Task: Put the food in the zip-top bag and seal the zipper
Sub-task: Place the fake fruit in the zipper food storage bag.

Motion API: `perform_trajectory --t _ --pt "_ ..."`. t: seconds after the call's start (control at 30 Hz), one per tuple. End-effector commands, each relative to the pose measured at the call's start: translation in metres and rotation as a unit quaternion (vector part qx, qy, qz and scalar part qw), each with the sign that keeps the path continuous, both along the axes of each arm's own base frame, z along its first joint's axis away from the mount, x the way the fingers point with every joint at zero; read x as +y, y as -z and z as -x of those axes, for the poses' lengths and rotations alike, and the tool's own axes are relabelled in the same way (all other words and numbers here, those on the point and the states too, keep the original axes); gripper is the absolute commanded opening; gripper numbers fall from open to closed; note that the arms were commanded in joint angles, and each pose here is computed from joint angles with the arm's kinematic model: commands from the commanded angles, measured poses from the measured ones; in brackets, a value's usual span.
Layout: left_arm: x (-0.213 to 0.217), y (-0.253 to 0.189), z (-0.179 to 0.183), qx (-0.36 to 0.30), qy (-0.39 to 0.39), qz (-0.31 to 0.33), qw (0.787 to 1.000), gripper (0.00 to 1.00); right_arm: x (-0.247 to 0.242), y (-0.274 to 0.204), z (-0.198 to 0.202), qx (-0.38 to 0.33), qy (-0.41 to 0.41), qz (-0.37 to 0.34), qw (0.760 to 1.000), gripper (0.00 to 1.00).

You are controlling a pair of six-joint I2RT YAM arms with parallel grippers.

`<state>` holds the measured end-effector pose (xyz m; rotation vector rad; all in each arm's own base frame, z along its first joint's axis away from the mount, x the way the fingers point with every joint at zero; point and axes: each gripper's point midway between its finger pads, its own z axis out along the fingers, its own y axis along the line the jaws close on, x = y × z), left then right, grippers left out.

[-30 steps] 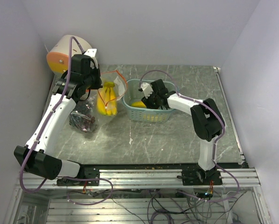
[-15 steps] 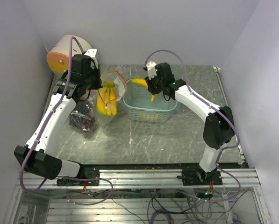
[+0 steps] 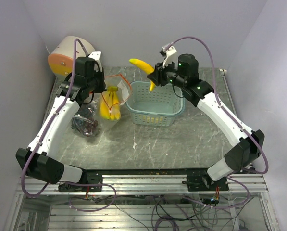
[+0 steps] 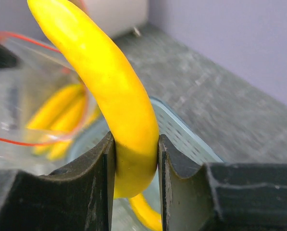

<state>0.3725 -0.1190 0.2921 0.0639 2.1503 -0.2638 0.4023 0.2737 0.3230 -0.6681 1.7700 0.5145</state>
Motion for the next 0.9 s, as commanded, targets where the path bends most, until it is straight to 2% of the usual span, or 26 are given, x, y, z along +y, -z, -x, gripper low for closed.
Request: perform_trajectory --t 0.0,0.23,0.4,0.6,0.63,0.8,0.87 --pt "-0.010 -0.018 -0.013 -0.032 0.011 0.029 0.999 0.07 0.054 -0.056 0.035 -0.018 -0.099 -0.120 0.988 0.00" --pt "-0.018 -0.021 -0.013 -0.033 0.022 0.052 0.998 0.07 0.094 -0.068 0.027 -0.017 -0.056 -0.222 0.973 0.00" --pt "-0.020 -0.027 -0.012 -0.037 0.026 0.058 0.997 0.07 0.124 -0.038 0.010 0.012 -0.017 -0.231 0.973 0.00" --pt "-0.016 -0.030 -0.008 -0.040 0.021 0.050 0.998 0.07 0.148 0.002 0.013 0.039 -0.005 -0.195 0.980 0.01" --pt "-0.016 -0.029 -0.008 -0.039 0.021 0.051 0.998 0.07 0.147 0.005 0.012 0.039 0.004 -0.189 0.981 0.07" --pt "-0.015 -0.027 -0.008 -0.039 0.021 0.050 0.998 0.07 0.144 0.007 0.010 0.037 0.017 -0.167 0.985 0.51" --pt "-0.015 -0.027 -0.009 -0.039 0.020 0.047 0.998 0.07 0.143 0.006 0.015 0.038 0.011 -0.160 0.986 0.62"
